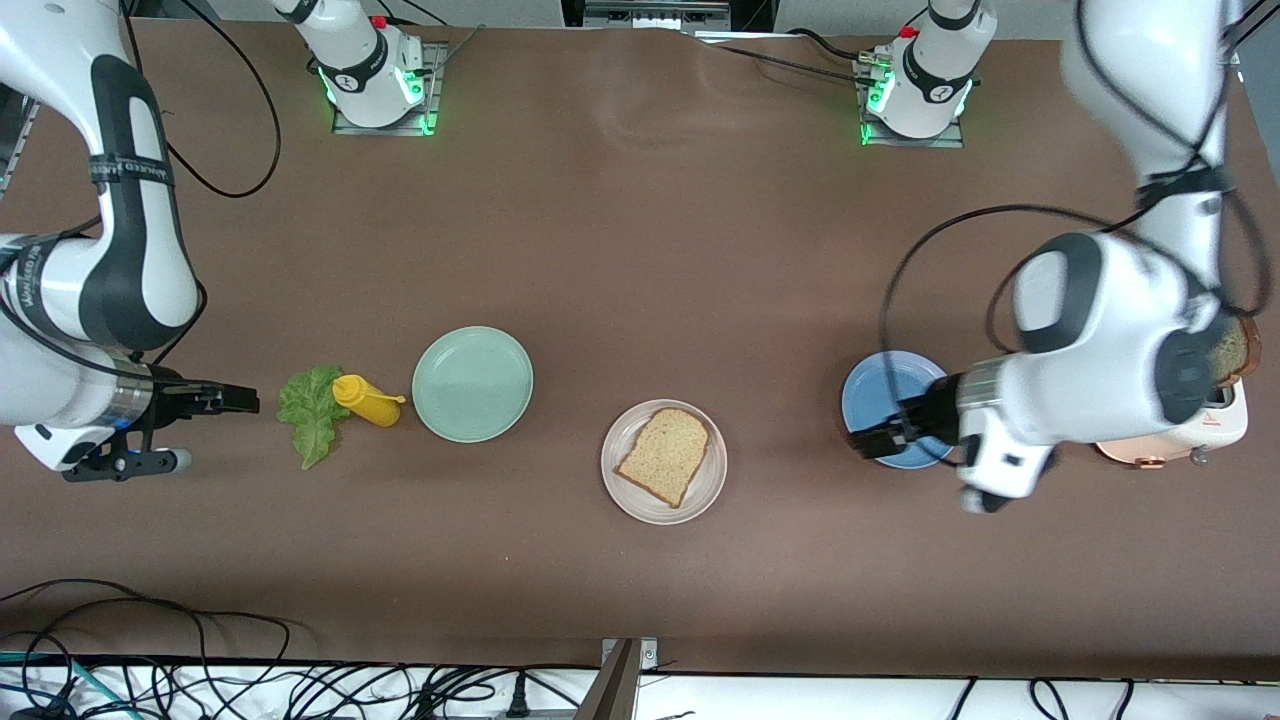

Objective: Make sandwich on beige plate with both arms
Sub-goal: 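Reach the right gripper to the lettuce while the left gripper withdraws, then grasp the lettuce leaf with the right gripper and lift it, then carry the lettuce to the beige plate and lay it on the bread, then open the right gripper and draw it back from the plate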

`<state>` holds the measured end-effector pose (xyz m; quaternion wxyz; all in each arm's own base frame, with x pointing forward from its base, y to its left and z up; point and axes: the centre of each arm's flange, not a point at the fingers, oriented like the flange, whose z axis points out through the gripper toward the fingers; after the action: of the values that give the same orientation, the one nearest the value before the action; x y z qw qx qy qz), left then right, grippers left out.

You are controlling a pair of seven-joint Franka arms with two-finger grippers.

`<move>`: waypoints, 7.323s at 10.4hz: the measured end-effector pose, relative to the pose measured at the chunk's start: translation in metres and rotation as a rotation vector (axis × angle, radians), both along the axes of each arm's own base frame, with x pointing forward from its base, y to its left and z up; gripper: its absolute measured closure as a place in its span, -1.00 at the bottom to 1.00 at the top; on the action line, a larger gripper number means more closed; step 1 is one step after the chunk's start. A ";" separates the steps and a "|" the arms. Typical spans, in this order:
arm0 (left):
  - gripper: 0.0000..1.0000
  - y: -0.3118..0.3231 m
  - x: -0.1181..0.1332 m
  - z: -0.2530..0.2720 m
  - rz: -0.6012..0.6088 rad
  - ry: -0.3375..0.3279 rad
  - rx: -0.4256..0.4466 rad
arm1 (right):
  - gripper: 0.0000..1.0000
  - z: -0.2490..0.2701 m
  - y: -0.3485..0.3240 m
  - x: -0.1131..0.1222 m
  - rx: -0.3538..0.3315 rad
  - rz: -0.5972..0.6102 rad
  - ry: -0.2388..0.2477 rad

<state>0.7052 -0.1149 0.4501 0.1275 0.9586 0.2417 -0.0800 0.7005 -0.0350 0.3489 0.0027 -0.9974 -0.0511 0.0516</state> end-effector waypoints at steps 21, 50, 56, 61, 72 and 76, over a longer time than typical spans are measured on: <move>-1.00 0.143 -0.045 0.122 -0.263 -0.122 0.290 | 0.92 -0.060 0.003 -0.048 0.027 0.287 -0.064; -1.00 0.146 -0.047 0.119 -0.277 -0.111 0.287 | 0.92 -0.106 0.531 -0.058 0.455 -0.549 -0.208; -1.00 0.146 -0.048 0.118 -0.280 -0.102 0.286 | 0.92 -0.138 0.517 -0.048 0.434 -0.526 -0.284; -1.00 0.145 -0.051 0.115 -0.286 -0.072 0.279 | 0.80 -0.137 0.512 -0.045 0.425 -0.487 -0.303; -1.00 0.196 -0.057 0.113 -0.324 -0.061 0.271 | -1.00 -0.029 0.449 -0.041 0.319 -0.255 -0.173; -1.00 0.280 -0.071 0.099 -0.366 -0.044 0.248 | -1.00 0.026 0.344 -0.041 0.311 0.056 -0.114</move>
<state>0.6345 0.1654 0.5489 -0.0026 0.9963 0.0689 -0.0504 0.6596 0.3086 0.3754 0.1525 -0.9844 -0.0862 -0.0135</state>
